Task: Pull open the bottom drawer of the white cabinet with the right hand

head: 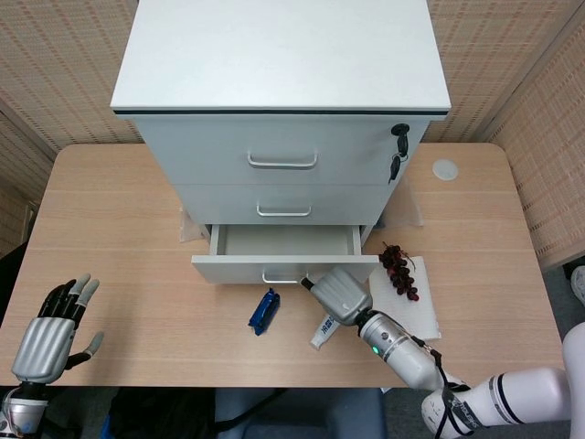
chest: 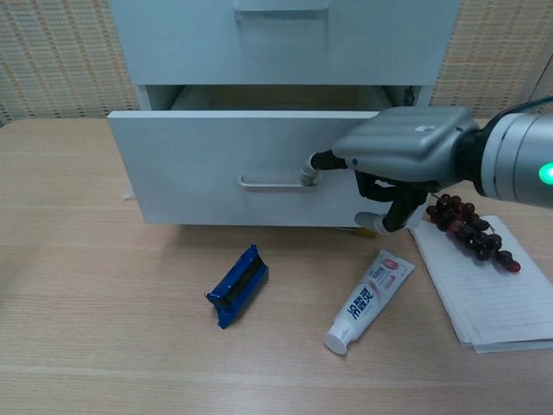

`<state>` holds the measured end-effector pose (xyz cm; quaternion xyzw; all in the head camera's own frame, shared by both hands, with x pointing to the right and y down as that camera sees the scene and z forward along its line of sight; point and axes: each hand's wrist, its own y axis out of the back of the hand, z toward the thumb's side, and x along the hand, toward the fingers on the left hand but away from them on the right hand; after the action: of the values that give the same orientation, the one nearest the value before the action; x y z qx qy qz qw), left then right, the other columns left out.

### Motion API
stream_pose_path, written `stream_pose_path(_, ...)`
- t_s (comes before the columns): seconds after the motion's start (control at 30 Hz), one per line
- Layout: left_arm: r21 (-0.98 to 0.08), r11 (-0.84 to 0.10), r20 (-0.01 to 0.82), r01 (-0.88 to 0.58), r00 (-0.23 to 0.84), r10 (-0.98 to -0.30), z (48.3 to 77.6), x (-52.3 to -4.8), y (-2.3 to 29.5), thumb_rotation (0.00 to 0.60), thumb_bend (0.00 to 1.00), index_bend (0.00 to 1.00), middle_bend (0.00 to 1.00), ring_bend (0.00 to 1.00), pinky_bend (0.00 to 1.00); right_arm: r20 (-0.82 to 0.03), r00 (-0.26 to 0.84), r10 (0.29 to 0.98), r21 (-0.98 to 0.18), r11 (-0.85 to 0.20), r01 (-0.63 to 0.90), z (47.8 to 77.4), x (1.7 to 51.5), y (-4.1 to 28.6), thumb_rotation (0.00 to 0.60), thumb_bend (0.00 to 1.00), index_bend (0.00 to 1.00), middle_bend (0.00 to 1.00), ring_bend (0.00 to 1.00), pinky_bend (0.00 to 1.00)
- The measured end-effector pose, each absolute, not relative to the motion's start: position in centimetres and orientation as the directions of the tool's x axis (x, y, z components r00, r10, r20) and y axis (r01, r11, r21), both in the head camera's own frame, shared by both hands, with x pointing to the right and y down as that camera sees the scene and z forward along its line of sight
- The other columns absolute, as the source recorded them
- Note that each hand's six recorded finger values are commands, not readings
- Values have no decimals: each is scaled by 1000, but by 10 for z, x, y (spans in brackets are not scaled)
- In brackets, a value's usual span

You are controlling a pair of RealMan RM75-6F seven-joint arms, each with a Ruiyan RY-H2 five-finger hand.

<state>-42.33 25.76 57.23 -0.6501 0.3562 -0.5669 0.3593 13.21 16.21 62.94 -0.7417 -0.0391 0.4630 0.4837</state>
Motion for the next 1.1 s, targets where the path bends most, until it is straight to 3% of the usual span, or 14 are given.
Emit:
stream_pose_path(0.87, -865, -499, 493, -59, 96, -865, 575, -425, 261, 600, 326, 14, 0, 0, 85, -632, 630, 452, -763, -504, -405, 608, 133, 203, 600, 395, 165, 905, 947, 892)
stream_pose_path(1.1, -867, -494, 488, -62, 91, -868, 573, -427, 261, 600, 326, 14, 0, 0, 85, -599, 644, 476, -789, -486, -375, 594, 138, 204, 600, 395, 165, 897, 947, 892)
